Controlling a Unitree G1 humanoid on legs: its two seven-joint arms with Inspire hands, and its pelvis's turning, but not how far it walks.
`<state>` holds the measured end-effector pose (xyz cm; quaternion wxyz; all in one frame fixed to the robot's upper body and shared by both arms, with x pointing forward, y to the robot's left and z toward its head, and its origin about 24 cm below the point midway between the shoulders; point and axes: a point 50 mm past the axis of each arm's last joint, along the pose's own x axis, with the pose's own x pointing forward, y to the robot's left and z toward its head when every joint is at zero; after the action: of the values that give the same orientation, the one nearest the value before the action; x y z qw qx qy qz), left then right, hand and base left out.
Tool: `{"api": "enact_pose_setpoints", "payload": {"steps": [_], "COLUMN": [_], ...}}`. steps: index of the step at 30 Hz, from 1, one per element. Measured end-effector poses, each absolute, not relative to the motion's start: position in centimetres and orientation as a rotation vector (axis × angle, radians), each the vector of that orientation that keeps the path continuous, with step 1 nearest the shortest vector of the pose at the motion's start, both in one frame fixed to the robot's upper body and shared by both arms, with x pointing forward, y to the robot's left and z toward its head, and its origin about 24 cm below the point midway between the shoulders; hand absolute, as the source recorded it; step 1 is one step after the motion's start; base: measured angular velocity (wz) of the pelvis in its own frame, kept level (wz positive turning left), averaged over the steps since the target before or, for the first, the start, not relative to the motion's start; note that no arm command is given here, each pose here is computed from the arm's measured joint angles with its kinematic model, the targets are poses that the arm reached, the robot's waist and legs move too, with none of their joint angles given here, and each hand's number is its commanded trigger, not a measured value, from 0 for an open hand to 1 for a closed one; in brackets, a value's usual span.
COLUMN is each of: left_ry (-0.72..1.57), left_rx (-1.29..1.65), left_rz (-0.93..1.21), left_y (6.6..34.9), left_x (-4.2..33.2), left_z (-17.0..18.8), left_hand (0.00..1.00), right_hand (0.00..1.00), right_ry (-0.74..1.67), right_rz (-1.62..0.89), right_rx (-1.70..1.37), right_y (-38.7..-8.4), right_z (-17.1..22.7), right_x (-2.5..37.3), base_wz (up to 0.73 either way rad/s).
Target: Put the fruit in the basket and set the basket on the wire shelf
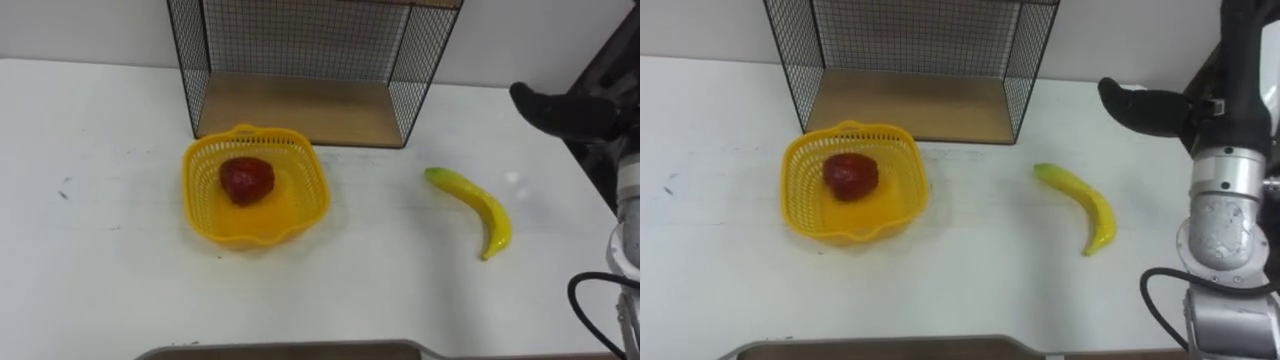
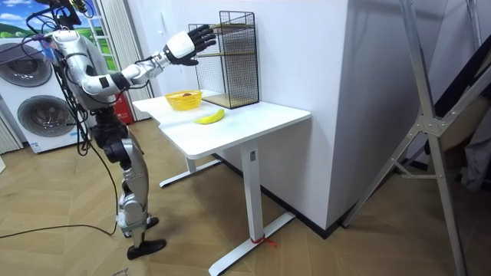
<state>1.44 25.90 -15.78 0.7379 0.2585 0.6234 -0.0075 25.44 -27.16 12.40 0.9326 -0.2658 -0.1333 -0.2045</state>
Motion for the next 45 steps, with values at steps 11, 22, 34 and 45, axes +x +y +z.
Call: {"api": "enact_pose_setpoints", "payload": {"steps": [11, 22, 34, 45], "left_ry": [1.399, 1.431, 1.432, 1.428], "left_rx": [0.56, 0.555, 0.572, 0.566], "left_rz": [0.017, 0.034, 0.04, 0.034], "left_y": [26.4, 26.8, 27.4, 27.6], "left_x": [1.0, 0.8, 1.0, 1.3], "left_z": [-15.6, -15.6, -15.4, -15.3], "left_hand": [0.0, 0.0, 0.0, 0.0], "right_hand": [0.0, 0.0, 0.0, 0.0], "right_ry": [-0.094, 0.058, 0.163, 0.279], "right_rz": [-0.419, -0.296, -0.102, -0.049], "right_rx": [-0.532, -0.544, -0.568, -0.553], "right_y": [-29.4, -30.0, -28.6, -29.0], "right_z": [9.7, 8.2, 6.3, 4.2], "right_x": [26.4, 28.1, 28.4, 28.0], "base_wz": [0.02, 0.01, 0.0, 0.0]}}
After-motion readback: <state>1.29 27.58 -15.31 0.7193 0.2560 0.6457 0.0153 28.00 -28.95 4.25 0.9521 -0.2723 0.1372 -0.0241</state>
